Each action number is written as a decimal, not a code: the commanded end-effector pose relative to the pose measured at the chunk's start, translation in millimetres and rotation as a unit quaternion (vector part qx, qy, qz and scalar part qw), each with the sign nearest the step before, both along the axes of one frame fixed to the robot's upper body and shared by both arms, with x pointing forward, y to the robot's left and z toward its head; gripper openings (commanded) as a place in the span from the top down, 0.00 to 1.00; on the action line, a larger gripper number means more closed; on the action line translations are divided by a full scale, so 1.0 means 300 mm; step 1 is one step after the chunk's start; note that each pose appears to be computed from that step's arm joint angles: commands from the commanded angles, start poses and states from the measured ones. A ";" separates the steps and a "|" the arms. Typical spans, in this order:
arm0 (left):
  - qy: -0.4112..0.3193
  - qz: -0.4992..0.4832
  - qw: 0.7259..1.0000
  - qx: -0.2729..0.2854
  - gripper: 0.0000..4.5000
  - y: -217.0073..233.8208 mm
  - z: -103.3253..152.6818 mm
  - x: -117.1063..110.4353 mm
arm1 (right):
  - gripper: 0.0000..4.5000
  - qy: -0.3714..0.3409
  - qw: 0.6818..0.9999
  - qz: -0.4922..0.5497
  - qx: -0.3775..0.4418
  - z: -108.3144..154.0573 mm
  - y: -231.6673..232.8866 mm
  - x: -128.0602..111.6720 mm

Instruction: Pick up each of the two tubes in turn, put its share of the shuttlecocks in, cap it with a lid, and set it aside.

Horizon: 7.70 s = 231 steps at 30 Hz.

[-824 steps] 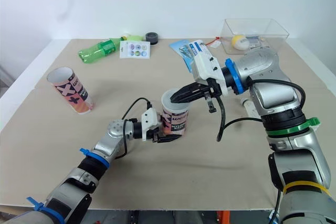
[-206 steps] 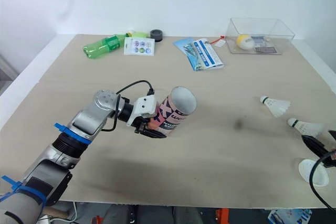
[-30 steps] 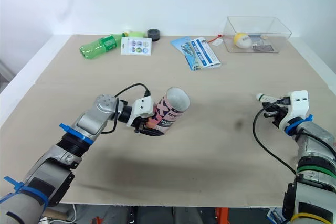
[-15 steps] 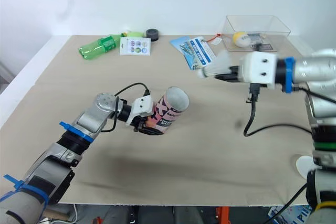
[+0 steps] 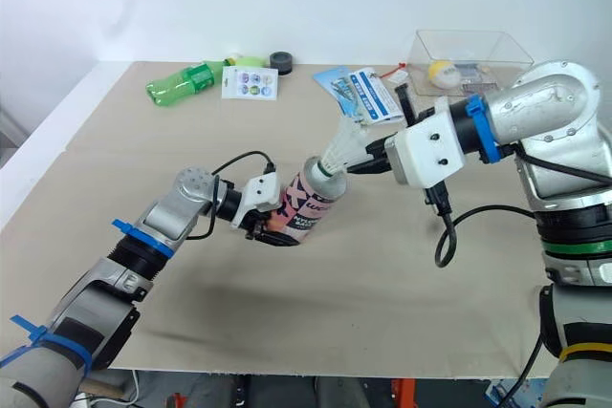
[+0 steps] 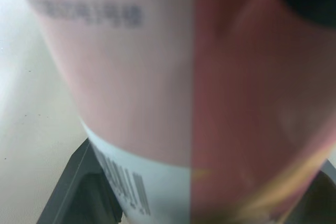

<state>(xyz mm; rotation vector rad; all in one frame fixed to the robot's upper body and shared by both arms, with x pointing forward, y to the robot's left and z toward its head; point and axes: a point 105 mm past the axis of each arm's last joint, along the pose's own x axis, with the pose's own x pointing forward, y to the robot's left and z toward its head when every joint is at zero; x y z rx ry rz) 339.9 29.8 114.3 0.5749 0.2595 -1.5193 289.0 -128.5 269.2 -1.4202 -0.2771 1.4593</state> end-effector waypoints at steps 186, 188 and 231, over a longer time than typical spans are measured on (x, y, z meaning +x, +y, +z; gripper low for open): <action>0.005 0.048 0.986 -0.162 0.38 -0.061 -0.113 -0.056 | 0.03 0.274 0.739 -0.593 -0.168 -0.448 -1.002 -0.118; 0.004 0.046 0.986 -0.160 0.38 -0.065 -0.112 -0.054 | 0.03 0.278 0.740 -0.588 -0.170 -0.465 -1.000 -0.122; 0.021 0.084 0.975 -0.204 0.38 -0.092 -0.110 -0.044 | 0.99 0.167 0.952 -0.255 -0.009 -0.160 -0.344 0.083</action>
